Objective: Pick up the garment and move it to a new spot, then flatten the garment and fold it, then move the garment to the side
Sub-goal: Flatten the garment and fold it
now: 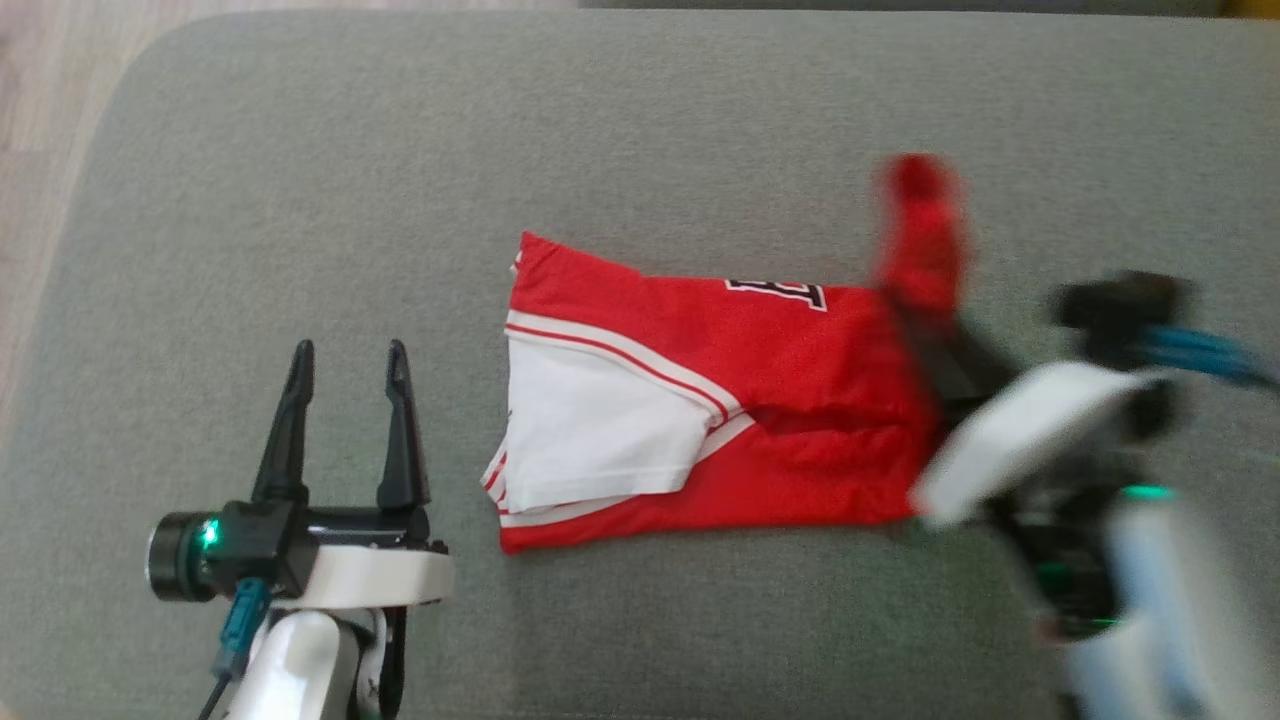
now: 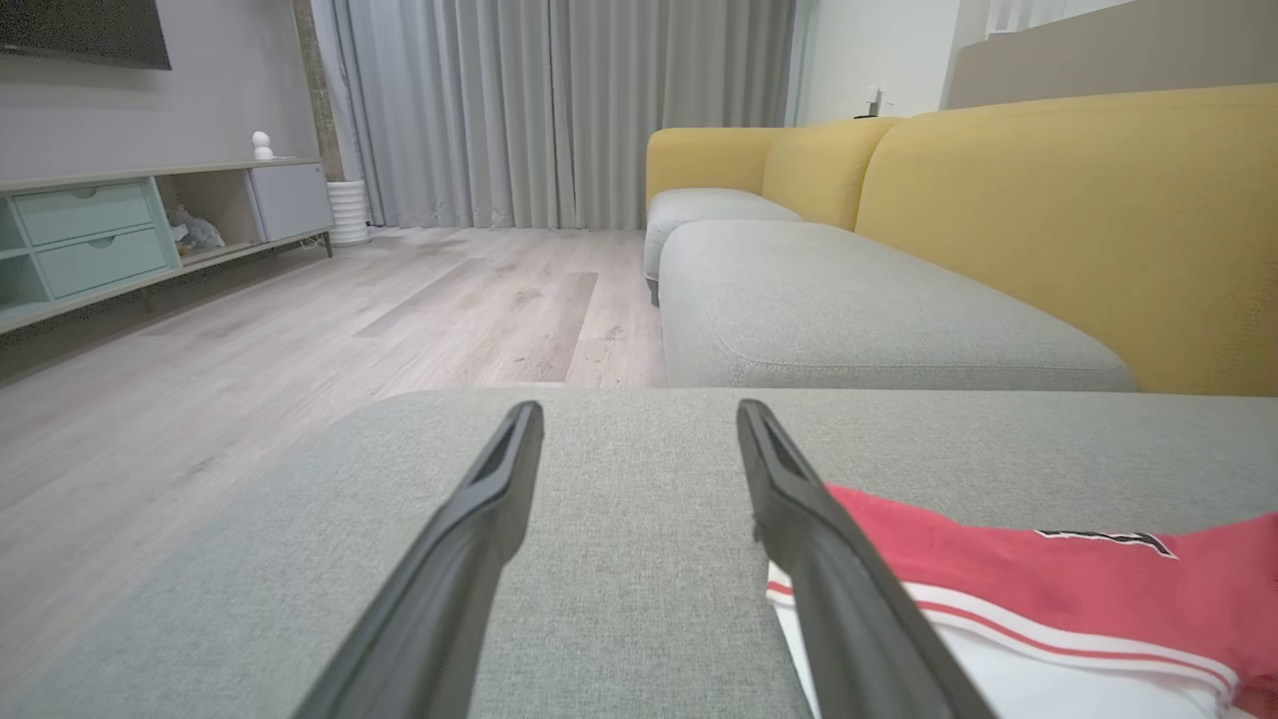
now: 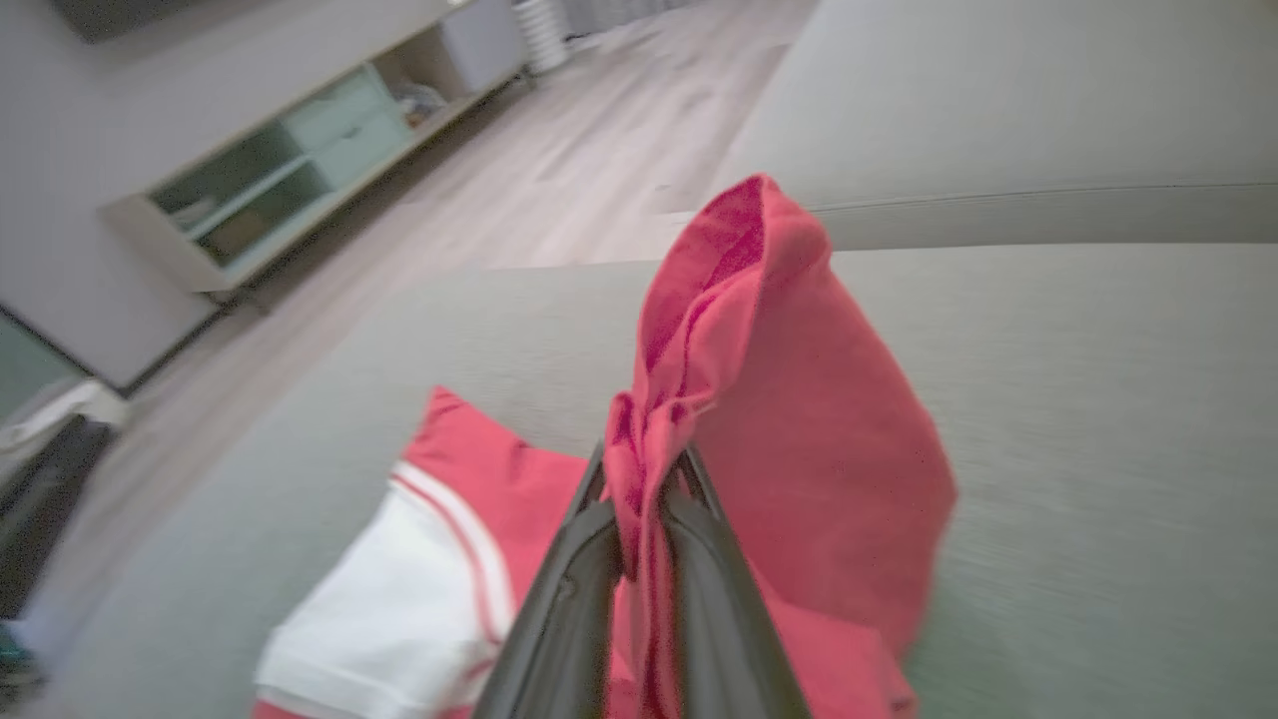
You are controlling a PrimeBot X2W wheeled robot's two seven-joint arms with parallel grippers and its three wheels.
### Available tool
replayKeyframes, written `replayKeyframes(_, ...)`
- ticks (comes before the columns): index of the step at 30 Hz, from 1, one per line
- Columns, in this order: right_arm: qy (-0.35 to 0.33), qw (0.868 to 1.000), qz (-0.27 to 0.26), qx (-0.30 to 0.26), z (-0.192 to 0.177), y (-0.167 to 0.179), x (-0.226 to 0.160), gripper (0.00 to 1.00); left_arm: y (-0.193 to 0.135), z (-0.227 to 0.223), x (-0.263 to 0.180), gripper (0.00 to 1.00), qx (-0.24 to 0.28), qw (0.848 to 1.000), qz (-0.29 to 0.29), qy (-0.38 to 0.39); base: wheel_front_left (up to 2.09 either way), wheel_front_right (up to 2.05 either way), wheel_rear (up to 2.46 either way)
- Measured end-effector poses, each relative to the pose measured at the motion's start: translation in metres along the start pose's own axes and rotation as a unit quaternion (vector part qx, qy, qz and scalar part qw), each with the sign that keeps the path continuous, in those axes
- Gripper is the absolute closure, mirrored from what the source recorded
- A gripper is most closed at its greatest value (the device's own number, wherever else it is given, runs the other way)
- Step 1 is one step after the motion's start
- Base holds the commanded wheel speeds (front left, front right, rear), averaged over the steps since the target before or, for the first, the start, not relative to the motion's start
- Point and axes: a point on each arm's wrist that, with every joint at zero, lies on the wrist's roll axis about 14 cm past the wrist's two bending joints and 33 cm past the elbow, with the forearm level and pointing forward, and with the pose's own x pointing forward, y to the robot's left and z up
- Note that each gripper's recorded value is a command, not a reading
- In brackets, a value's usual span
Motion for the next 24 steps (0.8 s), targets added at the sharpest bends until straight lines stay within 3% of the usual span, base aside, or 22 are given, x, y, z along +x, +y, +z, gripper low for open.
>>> replayKeyframes(2,0.003,0.998,0.058,0.014,0.000,0.042,0.015,1.00,0.001,-0.003,-0.001,0.00,-0.005,1.000,0.004,0.004,0.00,0.00,0.00)
replayKeyframes(3,0.023,0.993,0.114,0.020,-0.010,0.081,0.025,1.00,0.003,-0.005,-0.003,0.00,-0.006,1.000,0.009,0.007,0.00,0.00,0.00)
replayKeyframes(6,0.061,0.982,0.179,0.015,-0.034,0.125,0.034,1.00,0.009,-0.007,-0.004,0.00,-0.007,1.000,0.018,0.012,0.00,0.00,0.00)
replayKeyframes(15,0.092,0.956,0.273,0.057,-0.078,0.183,0.049,1.00,0.017,-0.017,-0.004,0.00,-0.001,0.999,0.032,0.027,0.00,0.00,0.00)
replayKeyframes(16,0.090,0.956,0.275,0.055,-0.080,0.184,0.052,0.89,0.017,-0.019,-0.005,0.00,-0.002,0.999,0.032,0.030,0.00,0.00,0.00)
replayKeyframes(17,0.088,0.955,0.276,0.057,-0.080,0.185,0.054,0.09,0.017,-0.021,-0.005,0.00,-0.003,0.999,0.033,0.033,0.00,0.00,0.00)
replayKeyframes(18,0.082,0.956,0.278,0.053,-0.080,0.186,0.057,0.00,0.016,-0.023,-0.004,0.00,-0.001,0.999,0.031,0.035,0.00,0.00,0.00)
replayKeyframes(24,0.015,0.952,0.301,0.051,-0.056,0.198,0.058,0.00,0.010,-0.024,0.004,0.00,0.005,0.999,0.021,0.034,0.00,0.00,0.00)
